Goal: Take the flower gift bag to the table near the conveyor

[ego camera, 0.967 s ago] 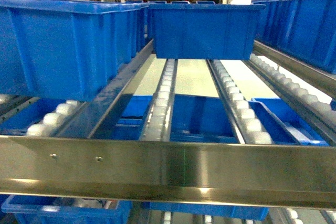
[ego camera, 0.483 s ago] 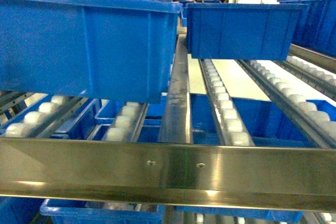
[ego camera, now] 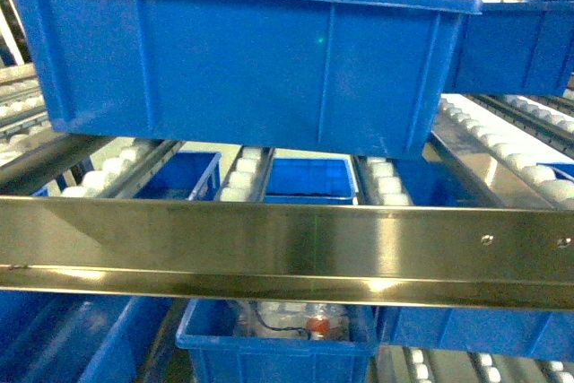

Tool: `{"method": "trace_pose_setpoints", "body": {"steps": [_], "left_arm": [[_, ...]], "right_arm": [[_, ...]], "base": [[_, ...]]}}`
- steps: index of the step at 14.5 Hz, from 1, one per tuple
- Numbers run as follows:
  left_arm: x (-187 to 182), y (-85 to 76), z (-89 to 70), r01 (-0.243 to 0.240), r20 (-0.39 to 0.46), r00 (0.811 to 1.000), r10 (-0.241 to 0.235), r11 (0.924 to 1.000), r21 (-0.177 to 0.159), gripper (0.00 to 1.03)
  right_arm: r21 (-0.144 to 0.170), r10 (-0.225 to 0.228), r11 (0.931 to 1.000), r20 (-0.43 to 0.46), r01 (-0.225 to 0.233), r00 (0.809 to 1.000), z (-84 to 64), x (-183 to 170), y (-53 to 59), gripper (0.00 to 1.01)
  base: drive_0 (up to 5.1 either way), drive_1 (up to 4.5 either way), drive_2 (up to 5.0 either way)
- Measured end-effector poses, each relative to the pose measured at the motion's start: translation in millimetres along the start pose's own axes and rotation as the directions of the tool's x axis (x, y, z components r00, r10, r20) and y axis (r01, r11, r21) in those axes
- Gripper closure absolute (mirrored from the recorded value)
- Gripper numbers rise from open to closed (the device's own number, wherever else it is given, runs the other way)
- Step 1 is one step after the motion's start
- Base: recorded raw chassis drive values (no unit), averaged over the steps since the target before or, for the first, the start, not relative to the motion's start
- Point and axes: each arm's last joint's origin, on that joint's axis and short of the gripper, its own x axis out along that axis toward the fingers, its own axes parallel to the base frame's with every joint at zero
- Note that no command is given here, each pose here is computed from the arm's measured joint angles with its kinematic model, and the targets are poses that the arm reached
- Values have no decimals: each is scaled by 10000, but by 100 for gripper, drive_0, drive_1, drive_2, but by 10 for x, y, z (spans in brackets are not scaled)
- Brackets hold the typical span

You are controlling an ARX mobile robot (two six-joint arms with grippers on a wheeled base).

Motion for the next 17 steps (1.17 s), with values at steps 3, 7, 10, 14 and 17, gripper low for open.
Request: {"method": "trace_pose_setpoints", "body": {"steps": [3,7,10,14,17], "left_arm": [[1,0,1,-1,15,10000,1,10000,-4,101],[0,0,0,-4,4,10000,4,10000,-5,101],[0,1,4,-1,37,10000,1,10000,-14,101],[0,1,3,-1,33,10000,1,10000,-13,101],[0,0,1,-4,7,10000,4,10000,-6,101]], "right_arm": [[0,-3,10000,8,3,10000,2,1,0,99],[1,1,10000,19,-1,10000,2,0,0,99],[3,0,10000,53,0,10000,5,-1,0,99],[3,1,10000,69,-1,10000,6,-2,0,99],[0,0,10000,0,0,10000,0,0,0,99]], "base": [[-435,25,429],[-436,26,429],[-434,29,431],[-435,28,428],[-433,32,430]]}}
